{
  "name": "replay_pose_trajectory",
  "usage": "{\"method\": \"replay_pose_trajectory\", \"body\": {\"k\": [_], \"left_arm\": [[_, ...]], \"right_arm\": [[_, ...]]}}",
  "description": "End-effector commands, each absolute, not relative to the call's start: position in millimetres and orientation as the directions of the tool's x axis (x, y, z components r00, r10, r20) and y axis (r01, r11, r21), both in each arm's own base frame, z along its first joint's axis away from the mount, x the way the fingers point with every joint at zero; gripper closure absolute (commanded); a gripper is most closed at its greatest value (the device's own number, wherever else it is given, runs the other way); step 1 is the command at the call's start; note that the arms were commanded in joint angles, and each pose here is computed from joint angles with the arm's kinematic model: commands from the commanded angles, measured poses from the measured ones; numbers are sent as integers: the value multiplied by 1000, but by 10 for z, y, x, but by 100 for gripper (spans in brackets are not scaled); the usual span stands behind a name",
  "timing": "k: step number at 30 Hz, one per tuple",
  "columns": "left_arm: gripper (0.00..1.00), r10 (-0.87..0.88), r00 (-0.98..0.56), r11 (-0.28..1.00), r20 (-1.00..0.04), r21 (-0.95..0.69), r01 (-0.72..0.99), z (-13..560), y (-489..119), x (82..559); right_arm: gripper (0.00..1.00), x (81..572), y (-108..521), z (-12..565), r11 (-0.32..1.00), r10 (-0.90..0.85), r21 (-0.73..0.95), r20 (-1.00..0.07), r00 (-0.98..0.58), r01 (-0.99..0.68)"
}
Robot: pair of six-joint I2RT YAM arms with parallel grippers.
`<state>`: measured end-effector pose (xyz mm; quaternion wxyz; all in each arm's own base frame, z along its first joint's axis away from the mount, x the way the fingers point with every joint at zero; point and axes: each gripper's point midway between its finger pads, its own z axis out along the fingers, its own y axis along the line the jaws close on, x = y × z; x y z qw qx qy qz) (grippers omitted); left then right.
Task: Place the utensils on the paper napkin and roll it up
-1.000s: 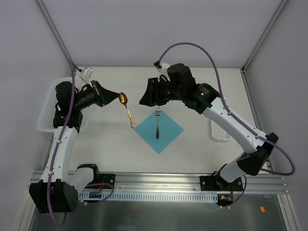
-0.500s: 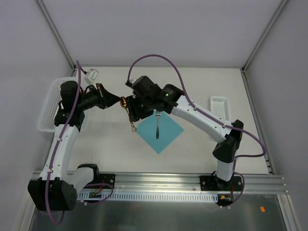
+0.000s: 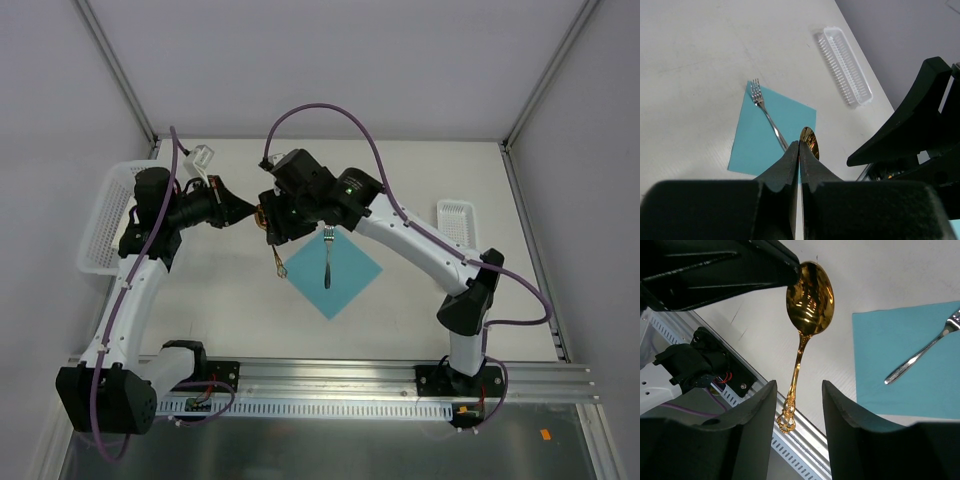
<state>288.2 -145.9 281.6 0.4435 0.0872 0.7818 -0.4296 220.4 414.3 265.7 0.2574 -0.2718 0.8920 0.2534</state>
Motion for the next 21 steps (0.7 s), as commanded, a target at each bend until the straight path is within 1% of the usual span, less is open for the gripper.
{"method": "replay_pose_trajectory", "body": {"k": [1, 7, 9, 17, 20, 21], "left_arm": [[100, -234, -549, 616, -803, -559, 555, 2984, -1480, 2916], [100, -232, -554, 617, -800, -561, 552, 2963, -1486, 2926], [100, -231, -555, 616, -799, -562, 552, 2958, -1491, 2927], [100, -224, -569, 622, -791, -565, 542, 2876, -1501, 2951], [100, -221, -572, 622, -790, -566, 541, 2857, -1508, 2950], [100, -220, -569, 621, -792, -564, 545, 2868, -1509, 2947]], "right_arm": [[56, 2236, 4216, 2800, 717, -334, 318, -624, -707, -620], [60, 2265, 4232, 2668, 736, -346, 304, -600, -722, -605], [63, 2317, 4210, 2636, 754, -342, 280, -605, -719, -594], [64, 2323, 4240, 2536, 759, -350, 279, -587, -730, -588], [72, 2331, 4237, 2510, 763, -352, 273, -584, -731, -586], [77, 2330, 4241, 2525, 761, -350, 276, -587, -730, -587]]}}
